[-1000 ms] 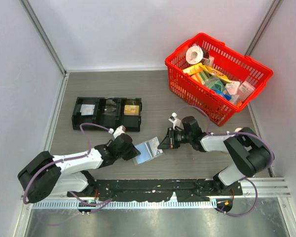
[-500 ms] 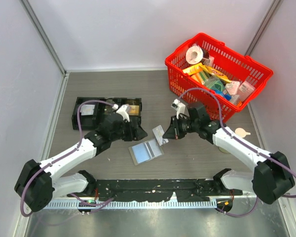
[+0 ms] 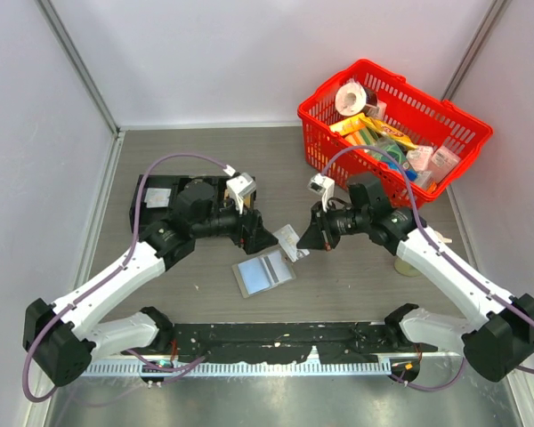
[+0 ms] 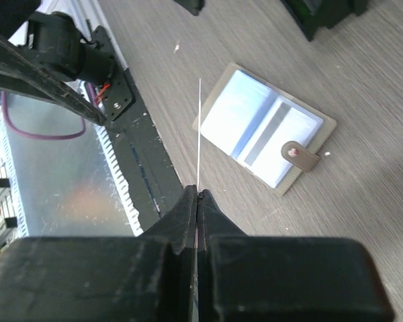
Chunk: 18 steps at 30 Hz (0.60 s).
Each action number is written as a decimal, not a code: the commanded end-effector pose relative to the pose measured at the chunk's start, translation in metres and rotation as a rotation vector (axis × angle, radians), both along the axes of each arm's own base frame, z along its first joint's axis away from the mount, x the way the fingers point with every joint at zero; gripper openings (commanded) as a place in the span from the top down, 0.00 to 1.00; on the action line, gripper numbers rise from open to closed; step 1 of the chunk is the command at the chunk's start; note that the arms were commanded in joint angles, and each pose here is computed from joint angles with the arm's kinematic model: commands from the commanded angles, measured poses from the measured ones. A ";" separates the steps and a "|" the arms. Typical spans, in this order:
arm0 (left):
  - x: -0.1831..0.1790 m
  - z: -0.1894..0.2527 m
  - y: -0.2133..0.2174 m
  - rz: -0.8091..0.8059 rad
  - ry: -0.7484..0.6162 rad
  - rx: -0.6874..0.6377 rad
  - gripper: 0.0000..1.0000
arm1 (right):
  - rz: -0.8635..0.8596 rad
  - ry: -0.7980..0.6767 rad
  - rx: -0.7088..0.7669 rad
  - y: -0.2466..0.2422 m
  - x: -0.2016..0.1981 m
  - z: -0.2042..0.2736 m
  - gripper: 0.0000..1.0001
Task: Take the credit cards out of the card holder
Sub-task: Place the credit card in the storage box.
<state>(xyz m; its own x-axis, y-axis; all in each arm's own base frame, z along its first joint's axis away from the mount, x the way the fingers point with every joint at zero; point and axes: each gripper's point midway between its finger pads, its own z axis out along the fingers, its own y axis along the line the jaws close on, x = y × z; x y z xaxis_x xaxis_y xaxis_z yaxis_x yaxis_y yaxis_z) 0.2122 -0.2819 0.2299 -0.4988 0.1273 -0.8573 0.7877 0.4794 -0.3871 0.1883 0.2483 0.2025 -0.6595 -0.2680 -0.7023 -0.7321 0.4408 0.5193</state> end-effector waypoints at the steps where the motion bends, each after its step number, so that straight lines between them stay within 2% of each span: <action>1: -0.020 0.026 -0.007 -0.201 -0.121 -0.028 0.16 | 0.134 -0.086 0.106 0.010 -0.020 0.036 0.99; 3: -0.028 0.029 -0.014 -0.267 -0.113 -0.056 0.18 | 0.157 -0.094 0.125 0.012 -0.023 0.041 0.99; 10: -0.046 0.029 -0.029 -0.434 -0.039 -0.119 0.38 | 0.196 -0.129 0.157 0.015 -0.030 0.050 0.99; 15: -0.049 0.032 -0.030 -0.458 -0.041 -0.139 0.69 | 0.198 -0.130 0.160 0.016 -0.030 0.048 0.99; 18: -0.050 0.034 -0.029 -0.455 -0.049 -0.140 0.96 | 0.196 -0.129 0.162 0.017 -0.030 0.046 0.99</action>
